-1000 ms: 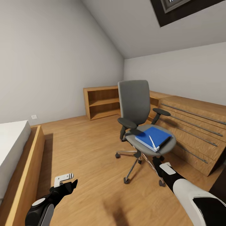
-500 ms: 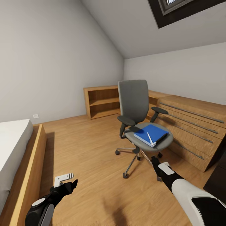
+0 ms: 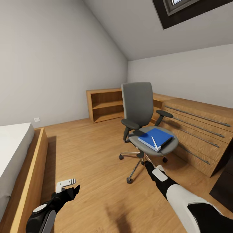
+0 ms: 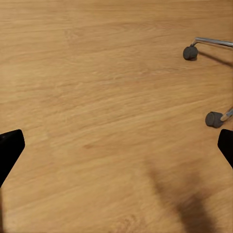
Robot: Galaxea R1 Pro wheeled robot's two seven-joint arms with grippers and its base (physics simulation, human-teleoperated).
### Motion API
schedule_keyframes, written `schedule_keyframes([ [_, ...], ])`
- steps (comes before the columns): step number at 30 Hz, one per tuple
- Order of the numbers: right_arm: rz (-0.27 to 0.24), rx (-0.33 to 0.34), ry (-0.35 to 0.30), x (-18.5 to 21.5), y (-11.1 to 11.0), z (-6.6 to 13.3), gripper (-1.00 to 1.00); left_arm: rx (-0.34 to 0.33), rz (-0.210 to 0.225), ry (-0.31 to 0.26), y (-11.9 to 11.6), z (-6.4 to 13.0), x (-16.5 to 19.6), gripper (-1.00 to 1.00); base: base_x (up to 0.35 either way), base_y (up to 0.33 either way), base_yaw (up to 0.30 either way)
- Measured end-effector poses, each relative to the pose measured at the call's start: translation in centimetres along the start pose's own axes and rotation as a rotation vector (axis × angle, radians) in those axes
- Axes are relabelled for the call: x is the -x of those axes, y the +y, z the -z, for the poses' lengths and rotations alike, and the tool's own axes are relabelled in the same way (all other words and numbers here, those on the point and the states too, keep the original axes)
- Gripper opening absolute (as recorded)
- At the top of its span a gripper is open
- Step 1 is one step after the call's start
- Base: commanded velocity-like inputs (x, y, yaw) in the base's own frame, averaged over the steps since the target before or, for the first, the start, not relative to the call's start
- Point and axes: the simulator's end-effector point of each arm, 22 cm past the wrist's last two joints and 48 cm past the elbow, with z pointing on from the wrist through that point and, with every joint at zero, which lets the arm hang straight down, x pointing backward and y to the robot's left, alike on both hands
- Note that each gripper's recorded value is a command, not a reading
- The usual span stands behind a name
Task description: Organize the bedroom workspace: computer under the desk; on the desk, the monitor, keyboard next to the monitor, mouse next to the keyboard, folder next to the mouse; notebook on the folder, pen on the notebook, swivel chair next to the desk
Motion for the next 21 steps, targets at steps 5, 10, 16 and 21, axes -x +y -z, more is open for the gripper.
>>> schedule_keyframes([
  [5,0.087,0.147,0.018,-2.0,3.4,0.4,1.0,0.001,-0.001,0.0,0.1,0.0,0.0,1.0,0.0,0.0,0.0],
  [10,0.11,0.188,0.026,-2.7,4.3,0.6,1.0,0.001,-0.001,0.0,0.1,0.0,0.0,1.0,0.0,0.0,0.0],
  [16,0.123,0.232,0.026,-2.7,5.3,0.9,1.0,0.001,-0.001,0.0,0.1,0.0,0.0,1.0,0.0,0.0,0.0],
  [21,0.133,0.256,0.025,-2.7,5.8,1.0,1.0,0.001,-0.001,0.0,0.1,0.0,0.0,1.0,0.0,0.0,0.0],
])
